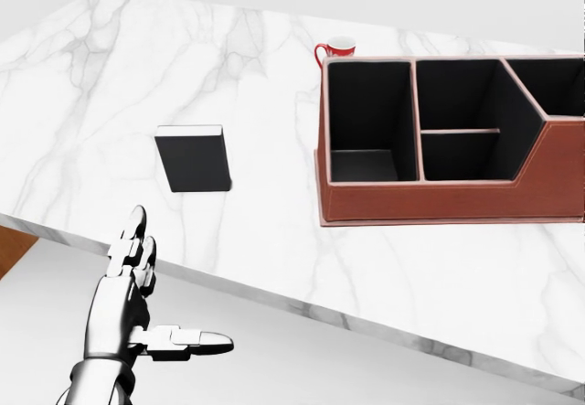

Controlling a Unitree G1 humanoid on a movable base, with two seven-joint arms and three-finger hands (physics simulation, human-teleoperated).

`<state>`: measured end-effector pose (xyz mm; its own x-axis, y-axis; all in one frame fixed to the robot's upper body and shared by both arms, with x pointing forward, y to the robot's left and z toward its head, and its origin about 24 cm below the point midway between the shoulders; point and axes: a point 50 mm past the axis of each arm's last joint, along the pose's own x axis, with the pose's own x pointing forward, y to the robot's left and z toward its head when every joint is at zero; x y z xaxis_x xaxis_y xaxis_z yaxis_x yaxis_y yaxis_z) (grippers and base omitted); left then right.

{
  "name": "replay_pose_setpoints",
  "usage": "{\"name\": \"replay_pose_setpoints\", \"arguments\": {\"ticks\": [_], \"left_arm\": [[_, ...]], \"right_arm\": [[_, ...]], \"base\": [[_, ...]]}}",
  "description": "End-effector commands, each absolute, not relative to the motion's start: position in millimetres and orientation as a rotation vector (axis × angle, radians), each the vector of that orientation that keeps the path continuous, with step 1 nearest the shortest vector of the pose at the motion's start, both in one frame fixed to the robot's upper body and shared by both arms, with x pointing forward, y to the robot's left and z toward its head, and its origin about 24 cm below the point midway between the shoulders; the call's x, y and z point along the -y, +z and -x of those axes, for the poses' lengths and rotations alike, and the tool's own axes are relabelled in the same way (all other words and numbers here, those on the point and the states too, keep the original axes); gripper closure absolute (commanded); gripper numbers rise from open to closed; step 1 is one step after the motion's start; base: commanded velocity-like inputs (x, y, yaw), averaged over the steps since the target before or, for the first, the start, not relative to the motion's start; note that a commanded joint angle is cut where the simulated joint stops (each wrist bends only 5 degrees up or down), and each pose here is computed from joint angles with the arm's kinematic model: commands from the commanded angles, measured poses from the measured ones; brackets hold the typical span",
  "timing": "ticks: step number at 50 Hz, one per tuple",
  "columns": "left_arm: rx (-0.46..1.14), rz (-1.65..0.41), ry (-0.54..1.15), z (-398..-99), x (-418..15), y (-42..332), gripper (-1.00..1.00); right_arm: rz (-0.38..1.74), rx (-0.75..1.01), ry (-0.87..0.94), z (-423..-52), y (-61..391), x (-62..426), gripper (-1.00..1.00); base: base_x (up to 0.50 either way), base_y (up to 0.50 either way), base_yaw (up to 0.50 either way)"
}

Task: Pick up the book and place it in the left compartment of the caddy.

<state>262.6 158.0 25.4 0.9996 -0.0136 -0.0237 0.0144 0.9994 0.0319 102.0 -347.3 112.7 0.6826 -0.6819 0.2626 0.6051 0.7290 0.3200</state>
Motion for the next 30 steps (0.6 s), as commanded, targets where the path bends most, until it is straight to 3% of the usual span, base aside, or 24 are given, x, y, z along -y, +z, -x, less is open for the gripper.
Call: {"name": "replay_pose_setpoints", "arguments": {"ticks": [1,30], "left_arm": [[-0.018,-0.032,-0.016,-262.0,-157.7,26.6,-1.0],[-0.019,-0.036,-0.015,-262.6,-157.5,26.5,-1.0]], "right_arm": [[-0.219,0.372,-0.726,-102.8,110.5,347.5,-1.0],[-0.217,0.381,-0.73,-101.9,112.7,347.8,-1.0]], "base": [[0.06,-0.18,0.0],[0.06,-0.18,0.0]]}}
